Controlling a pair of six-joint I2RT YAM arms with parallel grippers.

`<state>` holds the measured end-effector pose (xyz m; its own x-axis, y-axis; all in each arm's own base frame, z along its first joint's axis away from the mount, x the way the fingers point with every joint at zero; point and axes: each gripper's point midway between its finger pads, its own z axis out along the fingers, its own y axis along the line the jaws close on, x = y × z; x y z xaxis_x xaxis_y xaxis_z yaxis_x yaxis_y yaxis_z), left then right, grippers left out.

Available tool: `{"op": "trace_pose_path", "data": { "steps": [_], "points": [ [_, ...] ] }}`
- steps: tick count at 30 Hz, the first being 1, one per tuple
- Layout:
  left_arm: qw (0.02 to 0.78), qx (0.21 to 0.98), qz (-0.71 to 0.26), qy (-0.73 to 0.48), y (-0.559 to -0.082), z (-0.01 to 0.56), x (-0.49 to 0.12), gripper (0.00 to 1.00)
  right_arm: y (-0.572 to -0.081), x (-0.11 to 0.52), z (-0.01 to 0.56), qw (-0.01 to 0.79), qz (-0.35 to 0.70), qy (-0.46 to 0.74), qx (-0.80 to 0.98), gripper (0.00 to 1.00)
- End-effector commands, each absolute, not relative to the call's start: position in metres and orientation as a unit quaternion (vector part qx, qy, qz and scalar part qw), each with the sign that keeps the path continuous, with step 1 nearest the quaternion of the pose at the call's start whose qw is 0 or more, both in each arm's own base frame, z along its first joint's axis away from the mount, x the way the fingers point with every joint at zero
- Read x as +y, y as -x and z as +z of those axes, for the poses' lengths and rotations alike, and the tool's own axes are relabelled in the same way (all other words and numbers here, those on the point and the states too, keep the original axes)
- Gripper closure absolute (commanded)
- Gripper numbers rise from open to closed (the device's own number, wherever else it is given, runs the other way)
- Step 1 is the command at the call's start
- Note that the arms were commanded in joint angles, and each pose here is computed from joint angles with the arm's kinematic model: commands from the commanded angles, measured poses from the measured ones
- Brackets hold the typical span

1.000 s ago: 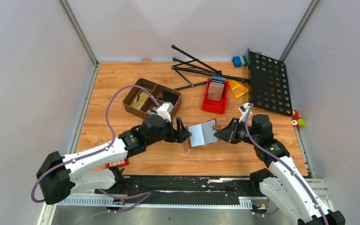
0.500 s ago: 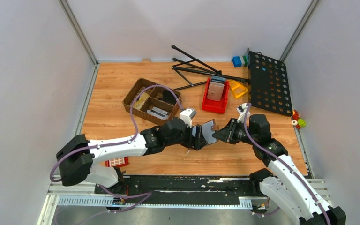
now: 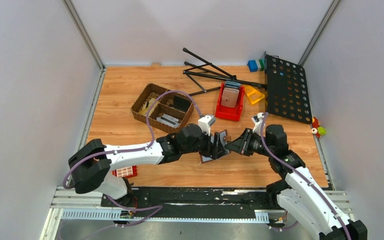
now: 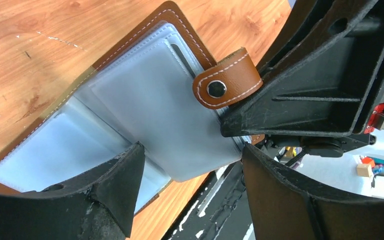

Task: Take the credit cards out of the card holder
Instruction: Remove the credit card from the card holder.

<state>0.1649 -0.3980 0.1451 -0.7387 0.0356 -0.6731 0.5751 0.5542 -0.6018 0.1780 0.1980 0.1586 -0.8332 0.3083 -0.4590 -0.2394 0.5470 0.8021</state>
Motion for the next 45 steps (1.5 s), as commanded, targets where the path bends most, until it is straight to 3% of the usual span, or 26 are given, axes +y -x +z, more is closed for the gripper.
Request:
{"op": "trace_pose_path", "data": {
  "steps": [1,10,21,40,45],
  "points": [
    [0.323,0.812,-0.451,-0.181,-0.172,0.163,-0.410,0.29,-0.179,0.205,0.187,0.316,0.510,-0.002,0.800,1.00],
    [0.294,0.838,-0.430,-0.162,-0.176,0.126,-0.400,0.57,-0.178,0.203,0.157,0.286,0.496,-0.024,0.820,1.00],
    [0.274,0.862,-0.396,-0.159,-0.177,0.072,-0.396,0.65,-0.184,0.194,0.120,0.278,0.448,-0.037,0.849,1.00],
    [0.310,0.902,-0.284,-0.095,-0.190,0.050,-0.337,0.63,-0.186,0.182,0.101,0.283,0.402,-0.038,0.870,1.00],
    [0.316,0.902,-0.277,-0.093,-0.190,0.052,-0.328,0.49,-0.185,0.182,0.093,0.276,0.403,-0.040,0.872,1.00]
  ]
}}
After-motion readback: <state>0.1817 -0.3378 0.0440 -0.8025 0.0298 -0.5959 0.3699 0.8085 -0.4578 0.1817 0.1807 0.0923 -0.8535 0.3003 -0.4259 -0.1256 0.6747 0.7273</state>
